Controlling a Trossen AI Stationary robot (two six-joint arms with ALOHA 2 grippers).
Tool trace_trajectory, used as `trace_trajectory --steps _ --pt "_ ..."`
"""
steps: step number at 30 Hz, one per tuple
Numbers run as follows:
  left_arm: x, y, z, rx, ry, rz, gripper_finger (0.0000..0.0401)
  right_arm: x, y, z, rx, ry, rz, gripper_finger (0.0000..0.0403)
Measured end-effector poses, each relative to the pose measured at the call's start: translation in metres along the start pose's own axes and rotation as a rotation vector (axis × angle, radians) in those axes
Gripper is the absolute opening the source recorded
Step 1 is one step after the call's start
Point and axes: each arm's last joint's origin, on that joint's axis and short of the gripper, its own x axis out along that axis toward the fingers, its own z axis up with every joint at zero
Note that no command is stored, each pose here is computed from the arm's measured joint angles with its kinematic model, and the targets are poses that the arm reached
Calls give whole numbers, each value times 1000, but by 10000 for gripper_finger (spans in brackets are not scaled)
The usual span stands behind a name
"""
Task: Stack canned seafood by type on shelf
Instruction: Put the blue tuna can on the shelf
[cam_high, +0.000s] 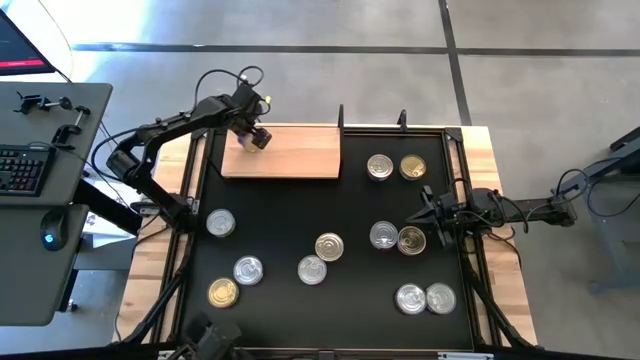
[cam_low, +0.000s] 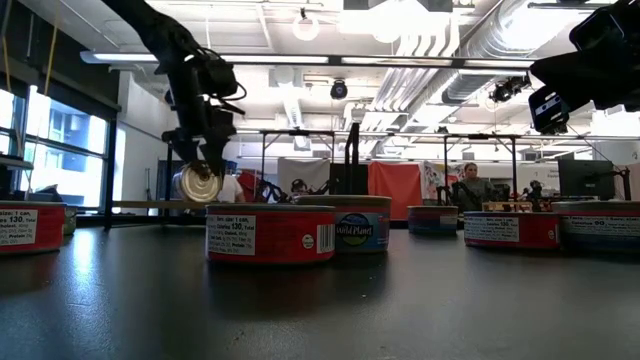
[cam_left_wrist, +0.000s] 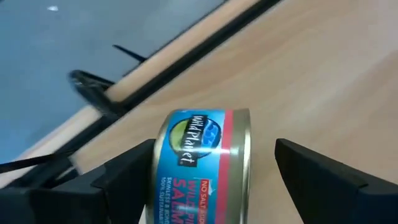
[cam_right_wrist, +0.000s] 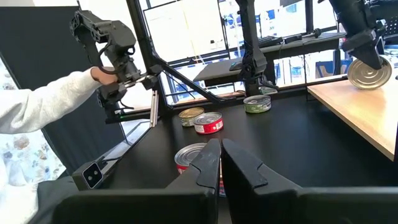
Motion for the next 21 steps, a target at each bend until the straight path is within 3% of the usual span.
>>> trace_trajectory --steps 5,12,16,21 --pt "0 -2 -1 -2 6 -52 281 0 0 0 0 0 0 7" --pt "0 -3 -3 -17 28 -65 176 0 0 0 0 0 0 7" --pt "-2 -11 -3 -45 29 -125 172 0 0 0 0 0 0 7" --pt "-10 -28 -4 -35 20 -283 172 0 0 0 0 0 0 7"
